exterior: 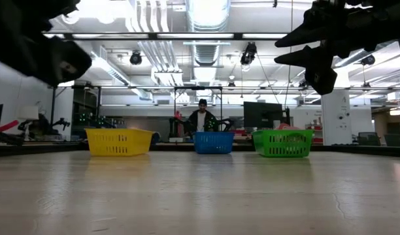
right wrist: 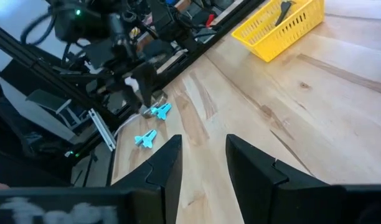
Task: Pick and place Stapler, Stapler remover, tape
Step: Put the bottom light blue staple remover into the yellow basket, then put the light blue staple remover into the yellow basket
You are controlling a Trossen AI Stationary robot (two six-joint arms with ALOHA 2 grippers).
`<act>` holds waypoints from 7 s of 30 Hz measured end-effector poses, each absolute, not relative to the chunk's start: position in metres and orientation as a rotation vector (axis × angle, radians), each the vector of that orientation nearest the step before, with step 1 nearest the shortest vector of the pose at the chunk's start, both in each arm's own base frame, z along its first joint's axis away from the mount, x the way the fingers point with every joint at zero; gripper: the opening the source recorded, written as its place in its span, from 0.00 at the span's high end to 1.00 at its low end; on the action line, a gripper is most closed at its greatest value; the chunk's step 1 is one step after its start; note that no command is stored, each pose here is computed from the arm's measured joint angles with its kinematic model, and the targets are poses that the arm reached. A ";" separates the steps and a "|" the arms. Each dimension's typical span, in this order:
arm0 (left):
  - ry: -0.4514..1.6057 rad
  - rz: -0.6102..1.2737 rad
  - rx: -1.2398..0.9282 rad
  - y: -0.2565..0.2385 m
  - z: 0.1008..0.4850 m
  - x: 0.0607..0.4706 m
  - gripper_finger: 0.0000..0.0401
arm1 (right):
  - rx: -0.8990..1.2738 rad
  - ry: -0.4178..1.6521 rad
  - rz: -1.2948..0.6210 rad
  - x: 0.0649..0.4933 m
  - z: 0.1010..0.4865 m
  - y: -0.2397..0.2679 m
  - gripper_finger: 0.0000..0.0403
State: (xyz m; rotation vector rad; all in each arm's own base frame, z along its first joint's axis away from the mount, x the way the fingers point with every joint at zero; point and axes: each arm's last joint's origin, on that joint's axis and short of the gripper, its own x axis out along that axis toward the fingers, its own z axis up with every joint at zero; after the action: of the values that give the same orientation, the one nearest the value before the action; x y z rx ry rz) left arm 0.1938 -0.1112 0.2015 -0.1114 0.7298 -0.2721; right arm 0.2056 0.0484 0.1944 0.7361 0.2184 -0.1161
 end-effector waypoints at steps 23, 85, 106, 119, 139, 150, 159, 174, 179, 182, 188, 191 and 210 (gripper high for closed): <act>0.861 -0.405 -0.158 -0.156 0.169 0.185 0.73 | 0.735 0.213 -0.134 0.205 0.194 0.048 0.80; 0.202 0.969 0.341 -0.084 0.231 0.190 0.99 | 0.710 0.203 -0.194 0.203 0.189 0.046 0.84; 0.452 1.108 -0.270 0.054 0.201 0.202 0.98 | 0.706 0.193 -0.219 0.202 0.188 0.046 0.85; 0.553 1.083 -0.350 0.065 0.172 0.204 0.99 | 0.697 0.192 -0.239 0.202 0.187 0.046 0.87; 0.608 1.053 -0.258 0.070 0.158 0.222 0.91 | 0.692 0.205 -0.253 0.201 0.186 0.045 0.86; 0.639 0.802 -0.228 0.061 0.175 0.220 0.65 | 0.691 0.208 -0.254 0.201 0.185 0.045 0.87; 0.728 0.194 -0.224 0.015 0.203 0.196 0.62 | 0.690 0.209 -0.255 0.201 0.185 0.045 0.86; 0.996 -0.219 -0.303 -0.043 0.192 0.161 0.62 | 0.696 0.208 -0.255 0.201 0.185 0.045 0.87; 1.021 -0.232 -0.359 -0.053 0.183 0.156 0.62 | 0.695 0.205 -0.260 0.201 0.185 0.045 0.86; 1.021 -0.273 -0.345 -0.060 0.183 0.154 0.63 | 0.697 0.200 -0.271 0.201 0.186 0.045 0.85; 1.039 -0.353 -0.290 -0.074 0.182 0.148 0.67 | 0.704 0.198 -0.272 0.201 0.186 0.045 0.85; 1.044 -0.377 -0.268 -0.079 0.180 0.145 0.69 | 0.704 0.198 -0.272 0.201 0.186 0.045 0.86; 1.065 -0.423 -0.266 -0.103 0.168 0.151 0.75 | 0.704 0.198 -0.271 0.201 0.186 0.045 0.85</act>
State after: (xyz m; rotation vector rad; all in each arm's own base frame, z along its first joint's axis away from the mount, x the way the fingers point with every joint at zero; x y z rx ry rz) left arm 0.1506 -0.1028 0.1675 -0.2657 1.0652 -0.4227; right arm 0.2013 0.0447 0.1856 0.7042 0.1982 -0.2714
